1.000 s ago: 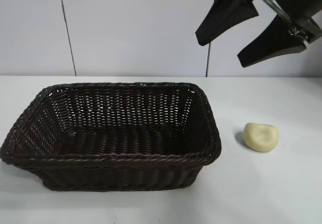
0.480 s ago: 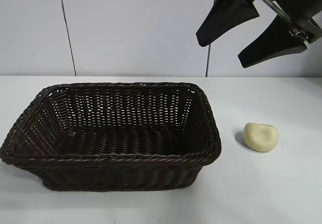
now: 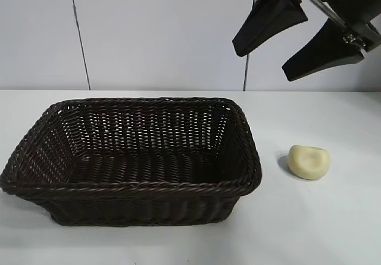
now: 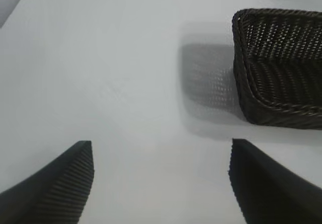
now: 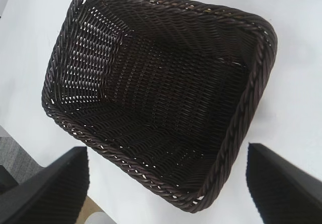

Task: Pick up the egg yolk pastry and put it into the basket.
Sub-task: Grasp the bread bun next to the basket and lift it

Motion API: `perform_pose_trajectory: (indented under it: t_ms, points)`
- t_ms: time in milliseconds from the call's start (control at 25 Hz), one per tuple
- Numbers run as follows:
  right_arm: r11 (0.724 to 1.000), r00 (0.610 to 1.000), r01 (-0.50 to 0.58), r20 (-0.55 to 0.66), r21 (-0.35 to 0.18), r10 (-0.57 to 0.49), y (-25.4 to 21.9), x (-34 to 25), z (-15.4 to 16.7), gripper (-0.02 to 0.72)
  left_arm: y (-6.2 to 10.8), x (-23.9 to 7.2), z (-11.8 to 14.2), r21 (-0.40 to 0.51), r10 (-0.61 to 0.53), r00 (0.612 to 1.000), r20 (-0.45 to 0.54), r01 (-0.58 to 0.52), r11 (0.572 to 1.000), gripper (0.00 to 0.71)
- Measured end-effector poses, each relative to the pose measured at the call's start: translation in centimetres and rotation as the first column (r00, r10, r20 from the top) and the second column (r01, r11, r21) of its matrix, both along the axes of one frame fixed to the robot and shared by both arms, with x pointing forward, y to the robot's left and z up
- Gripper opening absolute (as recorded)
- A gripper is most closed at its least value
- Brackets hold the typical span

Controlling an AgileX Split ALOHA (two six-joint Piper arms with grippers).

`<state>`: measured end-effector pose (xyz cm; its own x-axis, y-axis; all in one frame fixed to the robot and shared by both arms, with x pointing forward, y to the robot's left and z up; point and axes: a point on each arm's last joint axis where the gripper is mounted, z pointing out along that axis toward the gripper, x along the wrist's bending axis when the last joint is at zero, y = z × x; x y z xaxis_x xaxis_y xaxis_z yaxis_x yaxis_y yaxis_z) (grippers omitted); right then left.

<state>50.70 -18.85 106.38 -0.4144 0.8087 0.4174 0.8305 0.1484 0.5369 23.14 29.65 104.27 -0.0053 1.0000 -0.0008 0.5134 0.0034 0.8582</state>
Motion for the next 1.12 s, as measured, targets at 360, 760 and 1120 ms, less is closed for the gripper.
perform_pose_trajectory:
  t_ms: [360, 760, 1120]
  points:
    - [0.995, 0.995, 0.076, -0.060, -0.064, -0.080, -0.7, -0.1, -0.5, 0.611, 0.0, 0.0, 0.0, -0.002, -0.001, 1.000, 0.000, 0.001, 1.000, 0.543]
    - [0.954, 0.964, 0.242, -0.067, -0.179, -0.257, -4.7, 0.9, -1.1, 0.611, 0.0, 0.0, 0.0, -0.002, -0.001, 1.000, 0.000, 0.001, 1.000, 0.543]
    - [0.908, 0.906, 0.357, -0.156, -0.219, -0.394, -9.6, 3.2, -4.3, 0.611, 0.0, 0.0, 0.0, -0.002, -0.001, 1.000, 0.000, 0.001, 1.000, 0.543]
